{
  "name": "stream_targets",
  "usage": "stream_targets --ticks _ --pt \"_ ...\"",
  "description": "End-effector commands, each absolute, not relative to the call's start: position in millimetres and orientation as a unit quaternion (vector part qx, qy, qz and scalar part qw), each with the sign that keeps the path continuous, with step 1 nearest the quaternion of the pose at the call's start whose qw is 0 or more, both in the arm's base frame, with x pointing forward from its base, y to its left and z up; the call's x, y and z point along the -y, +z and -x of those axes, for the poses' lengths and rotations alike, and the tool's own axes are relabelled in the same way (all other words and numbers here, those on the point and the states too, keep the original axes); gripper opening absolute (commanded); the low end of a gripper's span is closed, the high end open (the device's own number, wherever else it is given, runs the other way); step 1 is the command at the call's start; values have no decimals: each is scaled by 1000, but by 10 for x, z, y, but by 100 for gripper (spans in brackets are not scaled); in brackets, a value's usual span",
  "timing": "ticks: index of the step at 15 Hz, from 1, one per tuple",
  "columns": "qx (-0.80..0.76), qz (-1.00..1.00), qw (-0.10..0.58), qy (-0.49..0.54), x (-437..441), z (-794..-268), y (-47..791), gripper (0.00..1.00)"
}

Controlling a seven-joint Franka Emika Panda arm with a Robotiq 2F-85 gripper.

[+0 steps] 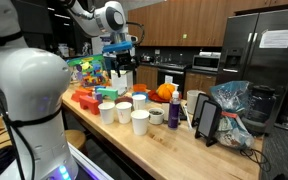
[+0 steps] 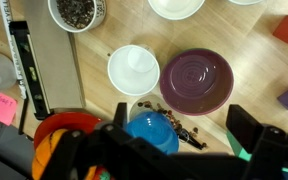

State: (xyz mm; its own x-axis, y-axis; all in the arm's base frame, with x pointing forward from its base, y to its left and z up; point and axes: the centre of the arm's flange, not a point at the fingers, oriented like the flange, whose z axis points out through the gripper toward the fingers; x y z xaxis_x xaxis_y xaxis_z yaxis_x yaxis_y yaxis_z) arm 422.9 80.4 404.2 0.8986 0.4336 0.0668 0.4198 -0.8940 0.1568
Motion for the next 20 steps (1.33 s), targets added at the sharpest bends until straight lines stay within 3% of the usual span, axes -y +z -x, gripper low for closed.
stream_targets --ticks 1,13,20 --pt "-226 -971 69 47 -778 -4194 4049 100" --pt "-299 -951 58 62 -59 -3091 3889 100" --pt "-345 -935 54 71 53 -2962 3993 100"
